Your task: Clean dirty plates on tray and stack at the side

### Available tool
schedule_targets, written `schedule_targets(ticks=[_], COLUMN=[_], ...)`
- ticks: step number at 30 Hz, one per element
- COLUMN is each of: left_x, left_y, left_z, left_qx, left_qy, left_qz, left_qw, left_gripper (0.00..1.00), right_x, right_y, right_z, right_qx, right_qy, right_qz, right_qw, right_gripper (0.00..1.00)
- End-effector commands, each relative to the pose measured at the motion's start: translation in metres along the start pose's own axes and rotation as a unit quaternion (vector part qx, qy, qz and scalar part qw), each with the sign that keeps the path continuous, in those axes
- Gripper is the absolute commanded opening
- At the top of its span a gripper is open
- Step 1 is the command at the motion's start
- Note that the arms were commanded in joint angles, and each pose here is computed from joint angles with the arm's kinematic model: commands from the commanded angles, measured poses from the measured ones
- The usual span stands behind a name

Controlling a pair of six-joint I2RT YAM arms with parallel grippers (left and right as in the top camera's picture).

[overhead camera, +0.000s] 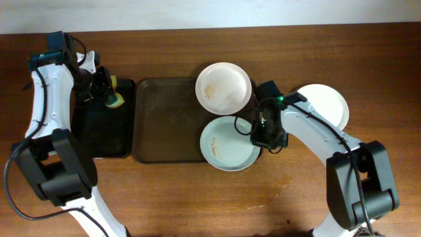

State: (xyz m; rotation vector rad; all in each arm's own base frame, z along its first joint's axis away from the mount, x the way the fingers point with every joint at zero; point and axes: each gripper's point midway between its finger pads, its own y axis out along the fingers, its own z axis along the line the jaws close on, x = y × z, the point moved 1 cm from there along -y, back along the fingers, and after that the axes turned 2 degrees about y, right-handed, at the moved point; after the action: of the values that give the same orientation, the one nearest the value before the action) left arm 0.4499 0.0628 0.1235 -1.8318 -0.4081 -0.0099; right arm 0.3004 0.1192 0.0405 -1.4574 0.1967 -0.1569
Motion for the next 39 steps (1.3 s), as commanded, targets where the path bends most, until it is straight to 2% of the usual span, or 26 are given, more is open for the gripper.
schedule_targets(ticks=[1, 4, 6, 9, 10, 12, 15, 16, 20, 21, 25, 26, 28, 30, 32, 33, 34, 35, 36, 39], left_x=[0.003, 0.003, 0.003, 0.003, 0.003, 0.003, 0.004, 0.005, 0.005, 0.005, 0.005, 0.005, 0.005, 0.005, 0.005, 0.005, 0.005, 0.004, 0.003, -0.004], left_y=[-0.011, -0.011, -0.011, -0.011, -0.011, -0.011, -0.011, -0.011, -0.011, -0.011, -0.011, -0.011, -0.011, -0.011, -0.011, -0.011, -0.011, -0.011, -0.010, -0.004], left_z=[-0.002, -0.002, -0.002, -0.002, -0.002, -0.002, -0.002, -0.002, -0.002, -0.002, -0.002, -0.002, -0.002, -0.002, -0.002, -0.002, -0.002, -0.003, -0.006, -0.031], left_qx=[-0.002, -0.002, -0.002, -0.002, -0.002, -0.002, -0.002, -0.002, -0.002, -0.002, -0.002, -0.002, -0.002, -0.002, -0.002, -0.002, -0.002, -0.002, -0.003, -0.016], left_qy=[0.010, 0.010, 0.010, 0.010, 0.010, 0.010, 0.011, 0.011, 0.011, 0.011, 0.011, 0.011, 0.011, 0.011, 0.011, 0.011, 0.011, 0.011, 0.014, 0.037], left_qz=[-0.015, -0.015, -0.015, -0.015, -0.015, -0.013, -0.017, -0.018, -0.018, -0.019, -0.019, -0.019, -0.019, -0.019, -0.019, -0.019, -0.018, -0.017, -0.015, 0.000], left_qw=[1.000, 1.000, 1.000, 1.000, 1.000, 1.000, 1.000, 1.000, 1.000, 1.000, 1.000, 1.000, 1.000, 1.000, 1.000, 1.000, 1.000, 1.000, 1.000, 0.999], left_gripper=[0.01, 0.01, 0.01, 0.01, 0.01, 0.01, 0.01, 0.01, 0.01, 0.01, 0.01, 0.01, 0.01, 0.01, 0.01, 0.01, 0.01, 0.01, 0.01, 0.01], right_x=[-0.001, -0.003, 0.006, 0.006, 0.005, 0.011, 0.022, 0.021, 0.006, 0.004, -0.005, -0.008, -0.005, 0.009, 0.020, 0.023, 0.026, 0.031, 0.036, 0.040], right_y=[0.006, -0.006, -0.017, -0.014, -0.009, -0.014, -0.029, -0.025, 0.003, 0.011, 0.010, 0.010, 0.012, 0.009, 0.015, 0.023, 0.027, 0.026, 0.025, 0.040], right_z=[0.001, 0.039, 0.095, 0.144, 0.134, 0.104, 0.065, 0.048, 0.031, 0.036, 0.046, 0.057, 0.093, 0.141, 0.158, 0.165, 0.166, 0.165, 0.166, 0.177], right_qx=[-0.007, 0.076, 0.141, 0.169, 0.135, 0.100, 0.070, 0.034, -0.012, 0.000, 0.032, 0.055, 0.089, 0.127, 0.114, 0.122, 0.123, 0.128, 0.133, 0.154], right_qy=[-0.001, -0.025, -0.030, -0.050, -0.042, -0.013, -0.021, -0.012, -0.006, -0.020, -0.024, -0.024, -0.019, -0.029, -0.038, -0.042, -0.041, -0.031, -0.029, -0.035], right_qz=[0.002, 0.018, -0.030, -0.087, -0.093, -0.067, -0.038, -0.033, 0.018, 0.034, 0.059, 0.064, 0.030, -0.057, -0.119, -0.126, -0.127, -0.131, -0.137, -0.128], right_qw=[1.000, 0.997, 0.989, 0.981, 0.985, 0.993, 0.997, 0.999, 1.000, 0.999, 0.997, 0.996, 0.995, 0.990, 0.986, 0.984, 0.983, 0.983, 0.981, 0.979], right_gripper=[0.04, 0.04, 0.04, 0.04, 0.09, 0.29, 0.44, 0.48, 0.48, 0.46, 0.04, 0.04, 0.04, 0.04, 0.04, 0.04, 0.11, 0.30, 0.33, 0.33])
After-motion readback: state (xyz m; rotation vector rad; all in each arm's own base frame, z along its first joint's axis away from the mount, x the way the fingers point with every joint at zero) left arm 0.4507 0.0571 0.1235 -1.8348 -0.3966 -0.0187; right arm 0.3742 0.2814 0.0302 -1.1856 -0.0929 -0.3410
